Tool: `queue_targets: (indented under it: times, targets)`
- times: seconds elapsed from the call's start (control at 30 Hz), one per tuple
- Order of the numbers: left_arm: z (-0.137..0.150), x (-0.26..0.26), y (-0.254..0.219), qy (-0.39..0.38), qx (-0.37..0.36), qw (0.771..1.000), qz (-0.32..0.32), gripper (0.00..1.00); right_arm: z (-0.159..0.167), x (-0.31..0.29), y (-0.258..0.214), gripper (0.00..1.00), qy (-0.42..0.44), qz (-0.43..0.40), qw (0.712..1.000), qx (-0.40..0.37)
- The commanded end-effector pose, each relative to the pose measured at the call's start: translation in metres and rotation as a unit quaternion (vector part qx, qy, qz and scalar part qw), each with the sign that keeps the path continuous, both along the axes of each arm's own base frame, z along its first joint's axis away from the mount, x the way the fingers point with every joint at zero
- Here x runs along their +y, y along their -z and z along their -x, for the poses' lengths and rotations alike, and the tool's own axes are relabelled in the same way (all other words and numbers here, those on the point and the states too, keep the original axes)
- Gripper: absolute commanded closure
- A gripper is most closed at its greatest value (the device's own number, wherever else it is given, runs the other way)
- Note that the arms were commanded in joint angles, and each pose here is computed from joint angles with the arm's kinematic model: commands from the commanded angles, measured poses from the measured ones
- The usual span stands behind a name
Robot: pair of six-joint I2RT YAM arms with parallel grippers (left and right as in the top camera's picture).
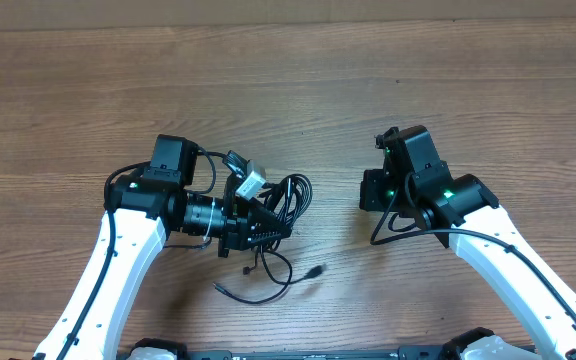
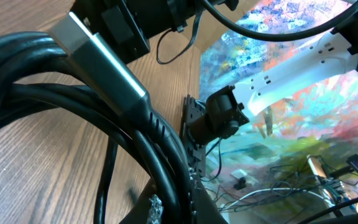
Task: Untangle cables
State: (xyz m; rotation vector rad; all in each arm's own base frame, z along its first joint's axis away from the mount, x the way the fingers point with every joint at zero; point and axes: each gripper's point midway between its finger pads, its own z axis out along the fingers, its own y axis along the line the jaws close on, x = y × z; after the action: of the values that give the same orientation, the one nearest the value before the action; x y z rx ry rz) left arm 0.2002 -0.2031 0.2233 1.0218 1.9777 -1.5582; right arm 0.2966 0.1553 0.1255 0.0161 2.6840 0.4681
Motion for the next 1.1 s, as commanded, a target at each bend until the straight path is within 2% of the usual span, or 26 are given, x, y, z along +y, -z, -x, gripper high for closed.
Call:
queue_targets:
  times: [0.0,0.07,0.17,0.23,0.3,0.43,0.53,0.57,0.8,1.07]
  targets:
    - [0.000,-0.002,-0.007,0.003,-0.019,1.000,0.004,0.96,0.005,0.013,-0.006,0.96,-0.021,-0.033,0.999,0.004]
    - [-0.004,0.003,0.007,-0.008,-0.020,0.999,-0.039,0.94,0.007,0.018,-0.008,0.96,-0.028,-0.046,0.998,0.008]
    - [-0.011,0.013,0.030,-0.048,0.020,0.992,-0.116,0.90,0.008,0.022,-0.012,0.93,-0.035,-0.060,0.998,0.010]
    - [-0.016,0.022,0.044,-0.084,0.057,0.981,-0.166,0.90,0.011,0.029,-0.018,0.88,-0.047,-0.081,0.996,0.011]
    - [-0.019,0.027,0.050,-0.101,0.069,0.974,-0.189,0.96,0.013,0.039,-0.030,0.80,-0.065,-0.110,0.992,0.009]
    - [-0.022,0.026,0.049,-0.102,0.061,0.976,-0.185,0.96,0.015,0.057,-0.055,0.75,-0.098,-0.162,0.982,-0.003]
    - [-0.024,0.025,0.048,-0.103,0.053,0.976,-0.182,0.96,0.021,0.080,-0.079,0.59,-0.152,-0.232,0.961,-0.014]
    - [-0.024,0.024,0.047,-0.100,0.050,0.978,-0.177,0.96,0.024,0.088,-0.087,0.56,-0.173,-0.254,0.951,-0.020]
    - [-0.016,0.006,0.016,-0.039,-0.004,0.996,-0.075,0.96,0.031,0.111,-0.095,0.57,-0.194,-0.278,0.941,-0.019]
    - [-0.015,0.001,0.005,-0.029,-0.009,0.999,-0.040,0.96,0.043,0.132,-0.077,0.60,-0.202,-0.234,0.951,-0.018]
